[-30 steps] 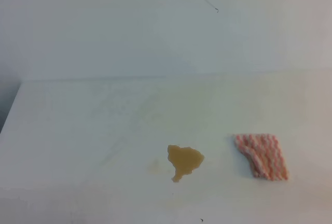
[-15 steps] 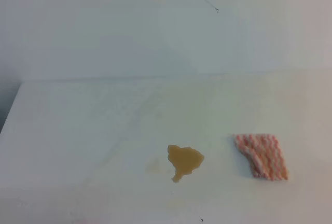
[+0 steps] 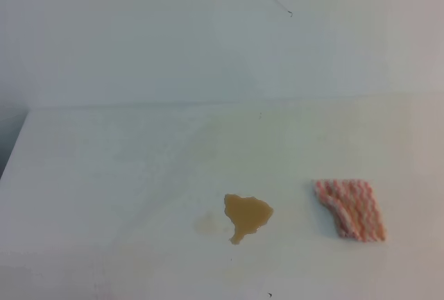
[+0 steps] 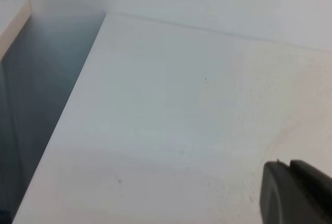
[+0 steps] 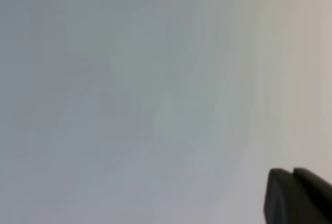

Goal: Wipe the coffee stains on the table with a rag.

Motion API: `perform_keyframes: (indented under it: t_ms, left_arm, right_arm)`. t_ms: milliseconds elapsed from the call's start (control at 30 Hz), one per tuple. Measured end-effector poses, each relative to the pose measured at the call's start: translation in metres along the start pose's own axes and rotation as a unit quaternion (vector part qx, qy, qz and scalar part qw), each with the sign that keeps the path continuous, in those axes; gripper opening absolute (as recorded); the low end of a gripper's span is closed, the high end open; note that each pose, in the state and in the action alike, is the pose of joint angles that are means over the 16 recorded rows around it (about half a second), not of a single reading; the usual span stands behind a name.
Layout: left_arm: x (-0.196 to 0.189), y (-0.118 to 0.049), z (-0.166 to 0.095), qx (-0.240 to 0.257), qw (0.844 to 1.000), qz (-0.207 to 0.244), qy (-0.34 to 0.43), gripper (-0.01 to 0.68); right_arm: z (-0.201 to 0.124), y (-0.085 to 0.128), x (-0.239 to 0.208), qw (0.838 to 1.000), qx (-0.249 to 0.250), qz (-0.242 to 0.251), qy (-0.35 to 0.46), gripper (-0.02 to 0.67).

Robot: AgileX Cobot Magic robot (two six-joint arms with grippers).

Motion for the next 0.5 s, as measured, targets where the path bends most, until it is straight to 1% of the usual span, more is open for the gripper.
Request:
perform_keyframes:
  t_ms: [133,233,333,500]
  left_arm:
    - [0.0,0.0,0.0,0.0,1.0,0.0,0.0,-0.001]
    - [0.0,0.0,0.0,0.0,1.0,0.0,0.0,-0.001]
    - [0.0,0.0,0.0,0.0,1.0,0.0,0.0,-0.001]
    - [0.0,0.0,0.0,0.0,1.0,0.0,0.0,-0.001]
  right_arm:
    - [0.0,-0.002,0.014,0.998,-0.014,-0.008,0.065,-0.002]
    - [-0.012,-0.005,0.024,0.99,-0.01,-0.02,0.141,-0.002]
    - [-0.032,-0.009,0.031,0.973,-0.01,-0.03,0.23,-0.002]
    - [-0.064,-0.008,0.033,0.933,-0.017,-0.028,0.359,-0.002]
Point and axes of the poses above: a point on each arm's last joint axis where the gripper is mounted, x pointing out along that axis toward the gripper, y along the wrist's bending axis when the last joint is at zero, z = x × y, the point moved 10 cm from there along x, pointing out along that axis toward the gripper, and after that the axes turned 1 degree about x, right-handed, at the moved point
